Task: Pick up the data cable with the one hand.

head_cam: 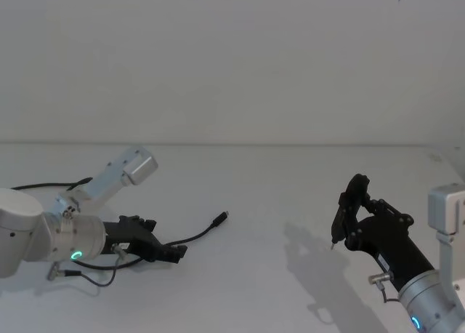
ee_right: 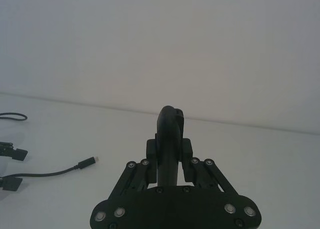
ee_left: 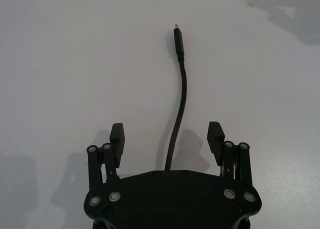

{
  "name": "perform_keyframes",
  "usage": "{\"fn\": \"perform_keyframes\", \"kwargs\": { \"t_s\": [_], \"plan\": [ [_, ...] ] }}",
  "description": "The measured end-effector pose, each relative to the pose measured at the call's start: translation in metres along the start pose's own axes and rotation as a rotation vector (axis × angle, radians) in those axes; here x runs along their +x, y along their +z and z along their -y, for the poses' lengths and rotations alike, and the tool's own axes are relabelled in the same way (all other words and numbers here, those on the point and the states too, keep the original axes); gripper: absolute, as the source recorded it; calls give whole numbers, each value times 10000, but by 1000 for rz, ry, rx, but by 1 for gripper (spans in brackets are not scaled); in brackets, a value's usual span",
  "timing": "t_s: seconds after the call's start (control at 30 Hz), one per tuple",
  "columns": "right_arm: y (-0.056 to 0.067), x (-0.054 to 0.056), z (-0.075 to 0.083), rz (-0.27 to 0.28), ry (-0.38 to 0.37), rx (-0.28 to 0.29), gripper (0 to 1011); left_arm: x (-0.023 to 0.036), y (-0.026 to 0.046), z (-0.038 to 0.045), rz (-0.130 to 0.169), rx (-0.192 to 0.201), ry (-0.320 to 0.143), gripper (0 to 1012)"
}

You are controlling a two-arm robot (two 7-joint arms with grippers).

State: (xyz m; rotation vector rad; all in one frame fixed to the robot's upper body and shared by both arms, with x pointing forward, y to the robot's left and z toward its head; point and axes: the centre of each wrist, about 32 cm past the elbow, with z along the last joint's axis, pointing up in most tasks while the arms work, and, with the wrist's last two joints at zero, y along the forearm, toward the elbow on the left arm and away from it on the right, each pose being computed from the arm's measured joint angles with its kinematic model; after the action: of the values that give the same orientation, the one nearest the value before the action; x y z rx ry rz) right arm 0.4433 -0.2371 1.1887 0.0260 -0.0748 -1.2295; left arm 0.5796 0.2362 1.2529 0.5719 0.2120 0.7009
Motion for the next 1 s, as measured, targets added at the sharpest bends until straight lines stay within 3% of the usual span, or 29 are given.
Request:
{"fn": "perform_keyframes", "kwargs": {
  "t_s": [0.3, 0.4, 0.63, 0.97, 1.0],
  "plan": [
    [0, 0, 0, 0, 0, 0, 279, 4, 30, 13, -4, 18, -1, 1001],
    [0, 0, 0, 0, 0, 0, 279, 6, 35, 17, -5, 23, -2, 954],
    [0, 0, 0, 0, 0, 0, 279, 5, 45, 23, -7, 29, -4, 790],
    [0, 0, 0, 0, 0, 0, 279, 5, 54, 28, -8, 34, -5, 453],
    [0, 0, 0, 0, 0, 0, 279, 5, 54, 28, -8, 34, -5, 453]
  ]
}}
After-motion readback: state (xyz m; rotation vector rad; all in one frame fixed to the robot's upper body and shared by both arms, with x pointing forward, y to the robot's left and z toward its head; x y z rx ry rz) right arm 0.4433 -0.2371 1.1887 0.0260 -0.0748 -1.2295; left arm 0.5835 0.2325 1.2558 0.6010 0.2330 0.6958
